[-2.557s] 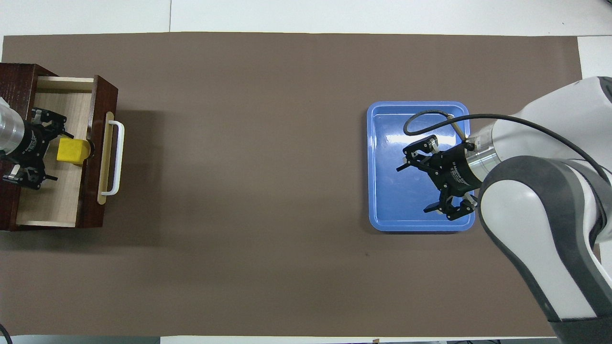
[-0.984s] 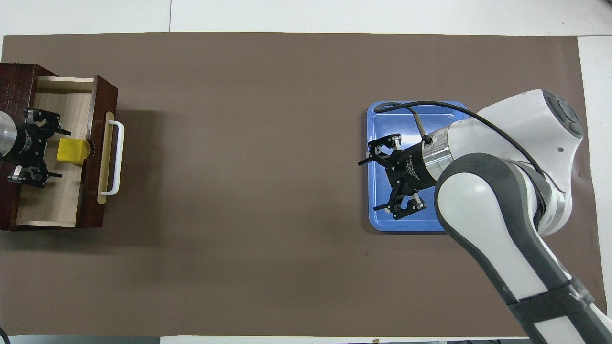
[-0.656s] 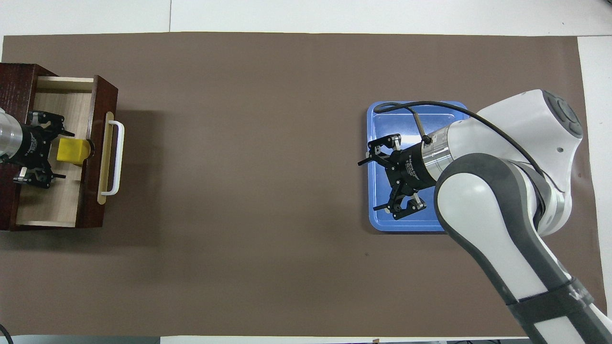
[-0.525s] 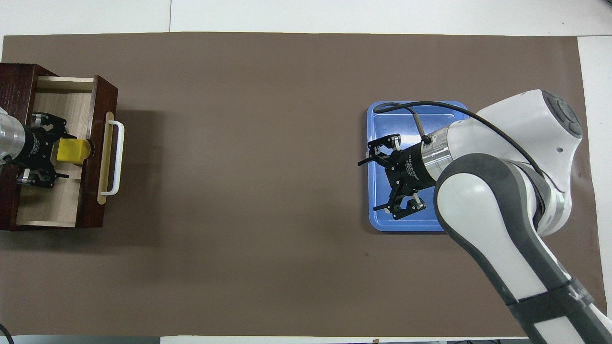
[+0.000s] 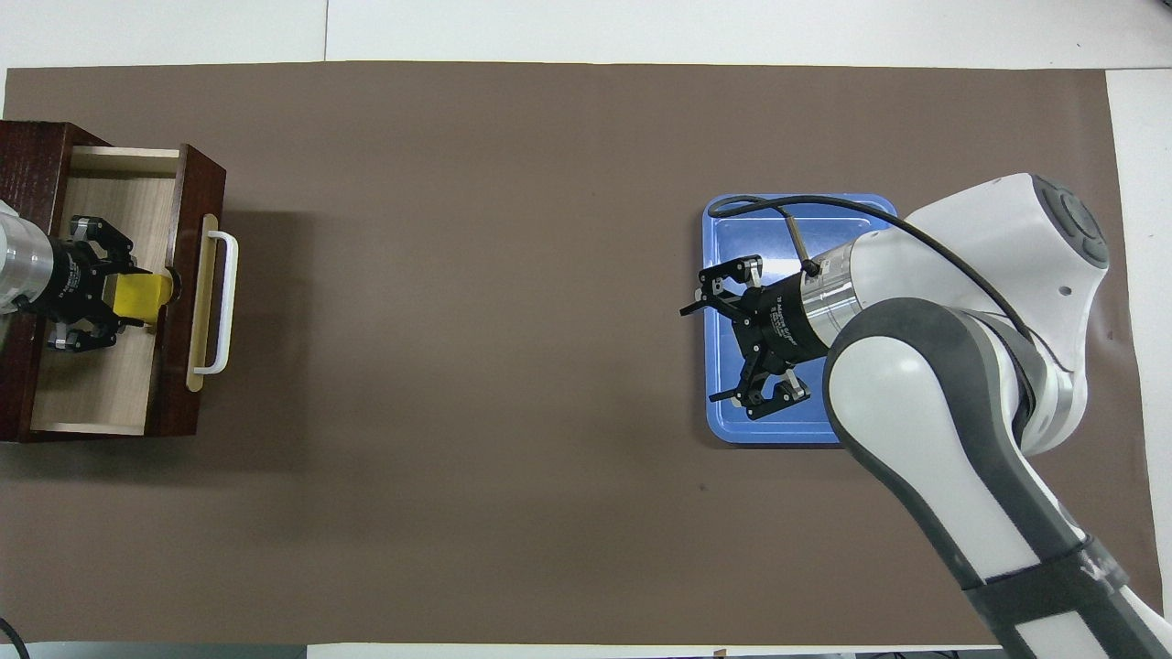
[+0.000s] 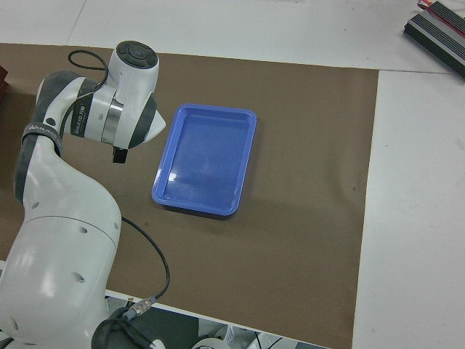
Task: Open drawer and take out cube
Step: 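Lower the left gripper into the drawer and grasp the yellow cube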
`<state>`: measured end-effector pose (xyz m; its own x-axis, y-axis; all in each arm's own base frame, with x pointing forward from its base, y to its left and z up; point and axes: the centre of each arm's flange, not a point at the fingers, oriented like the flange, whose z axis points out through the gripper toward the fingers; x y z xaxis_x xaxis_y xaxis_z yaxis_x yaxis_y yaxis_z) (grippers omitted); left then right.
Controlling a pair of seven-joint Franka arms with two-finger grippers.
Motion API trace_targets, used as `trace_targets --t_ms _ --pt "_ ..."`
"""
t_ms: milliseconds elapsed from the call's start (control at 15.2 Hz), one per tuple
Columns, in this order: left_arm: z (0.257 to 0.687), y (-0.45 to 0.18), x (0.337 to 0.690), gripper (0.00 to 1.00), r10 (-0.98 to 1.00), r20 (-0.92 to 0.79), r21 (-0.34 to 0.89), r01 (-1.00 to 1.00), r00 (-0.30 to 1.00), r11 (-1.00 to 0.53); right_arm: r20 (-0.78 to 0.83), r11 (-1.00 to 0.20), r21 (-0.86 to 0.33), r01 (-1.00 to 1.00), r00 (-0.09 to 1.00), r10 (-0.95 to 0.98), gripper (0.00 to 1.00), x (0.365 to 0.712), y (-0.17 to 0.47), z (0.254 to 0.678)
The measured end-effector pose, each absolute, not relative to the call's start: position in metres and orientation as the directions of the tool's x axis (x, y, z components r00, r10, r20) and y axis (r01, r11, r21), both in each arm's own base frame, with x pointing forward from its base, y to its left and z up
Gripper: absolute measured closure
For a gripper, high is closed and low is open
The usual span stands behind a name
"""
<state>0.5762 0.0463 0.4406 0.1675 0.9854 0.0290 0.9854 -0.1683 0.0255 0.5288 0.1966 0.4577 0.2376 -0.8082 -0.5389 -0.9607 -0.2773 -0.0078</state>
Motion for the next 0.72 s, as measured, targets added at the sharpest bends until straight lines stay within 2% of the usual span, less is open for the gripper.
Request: trace_targets --t_ms 131,393,525,721 --pt "0.457 0.046 0.581 0.44 0.986 0.029 0.029 0.986 0.162 -0.163 -0.538 -0.276 -0.009 -0.961 0.237 -0.809 0.0 0.529 0.197 0.458" --pt "0.533 0.025 0.602 0.44 0.986 -0.009 0.016 0.986 0.167 -0.167 -0.538 -0.274 -0.009 -0.962 0.236 -0.809 0.0 0.529 0.197 0.458" --pt "0.554 -0.015 0.607 0.44 0.989 -0.015 0.004 0.989 0.15 -0.15 -0.538 -0.275 -0.008 -0.962 0.236 -0.809 0.0 0.529 0.198 0.458" --pt "0.553 -0.091 0.607 0.44 0.995 -0.012 -0.008 0.995 0.1 -0.101 -0.536 -0.254 -0.006 -0.967 0.218 -0.816 0.0 0.526 0.213 0.462"
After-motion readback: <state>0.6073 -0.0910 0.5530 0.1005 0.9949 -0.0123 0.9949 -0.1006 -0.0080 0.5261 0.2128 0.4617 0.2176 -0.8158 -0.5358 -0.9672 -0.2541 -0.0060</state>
